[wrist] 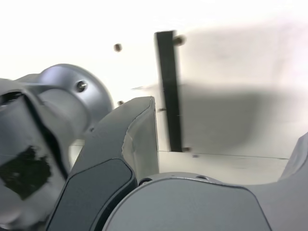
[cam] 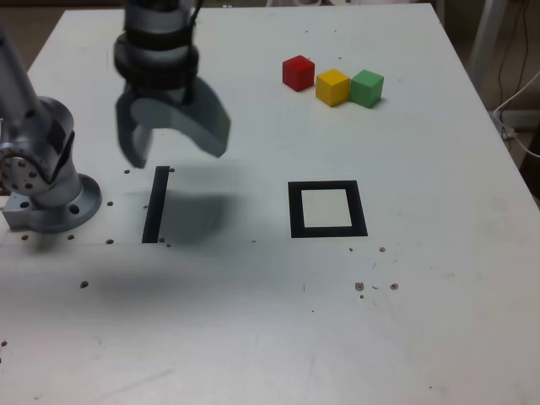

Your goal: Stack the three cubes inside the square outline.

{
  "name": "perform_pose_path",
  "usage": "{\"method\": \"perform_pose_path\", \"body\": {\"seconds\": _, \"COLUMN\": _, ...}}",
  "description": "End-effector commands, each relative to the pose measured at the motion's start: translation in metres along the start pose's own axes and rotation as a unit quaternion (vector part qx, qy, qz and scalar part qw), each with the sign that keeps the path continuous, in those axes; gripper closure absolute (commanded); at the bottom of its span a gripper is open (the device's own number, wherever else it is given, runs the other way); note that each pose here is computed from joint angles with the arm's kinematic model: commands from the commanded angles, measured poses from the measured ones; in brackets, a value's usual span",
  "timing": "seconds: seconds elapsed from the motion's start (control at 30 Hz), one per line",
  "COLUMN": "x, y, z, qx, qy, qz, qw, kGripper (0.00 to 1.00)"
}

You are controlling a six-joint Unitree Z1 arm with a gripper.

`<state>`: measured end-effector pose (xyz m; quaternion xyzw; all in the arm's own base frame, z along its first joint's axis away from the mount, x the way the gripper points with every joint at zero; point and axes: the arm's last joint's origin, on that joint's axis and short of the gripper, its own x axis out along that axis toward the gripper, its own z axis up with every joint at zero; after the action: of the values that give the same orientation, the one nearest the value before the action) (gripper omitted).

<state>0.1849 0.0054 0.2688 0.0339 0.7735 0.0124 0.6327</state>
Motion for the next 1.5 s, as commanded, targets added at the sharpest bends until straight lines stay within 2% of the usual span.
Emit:
{"method": "perform_pose_path", "body": {"seconds": 0.0, "x": -0.006, "y": 0.005, "z": 0.007, "qx": -0.011, "qy": -0.007, "qz": 0.002, "qw": 0.9999, "kGripper": 0.01}}
{"method": "perform_pose_path", "body": {"seconds": 0.1, "x": -0.016, "y": 0.015, "z": 0.016, "qx": -0.032, "qy": -0.019, "qz": 0.004, "qw": 0.9993, "kGripper": 0.01}}
{"method": "perform_pose_path", "body": {"seconds": 0.2, "x": -0.022, "y": 0.031, "z": 0.024, "qx": -0.062, "qy": -0.023, "qz": 0.007, "qw": 0.9978, "kGripper": 0.01}}
{"method": "perform_pose_path", "body": {"seconds": 0.47, "x": -0.022, "y": 0.076, "z": 0.054, "qx": -0.113, "qy": -0.004, "qz": 0.001, "qw": 0.9936, "kGripper": 0.01}}
{"method": "perform_pose_path", "body": {"seconds": 0.73, "x": -0.025, "y": 0.119, "z": 0.078, "qx": -0.164, "qy": -0.009, "qz": -0.006, "qw": 0.9864, "kGripper": 0.01}}
{"method": "perform_pose_path", "body": {"seconds": 1.07, "x": -0.008, "y": 0.17, "z": 0.103, "qx": -0.192, "qy": 0.007, "qz": -0.018, "qw": 0.9811, "kGripper": 0.01}}
{"method": "perform_pose_path", "body": {"seconds": 1.47, "x": 0.006, "y": 0.223, "z": 0.136, "qx": -0.216, "qy": 0.012, "qz": -0.027, "qw": 0.9759, "kGripper": 0.01}}
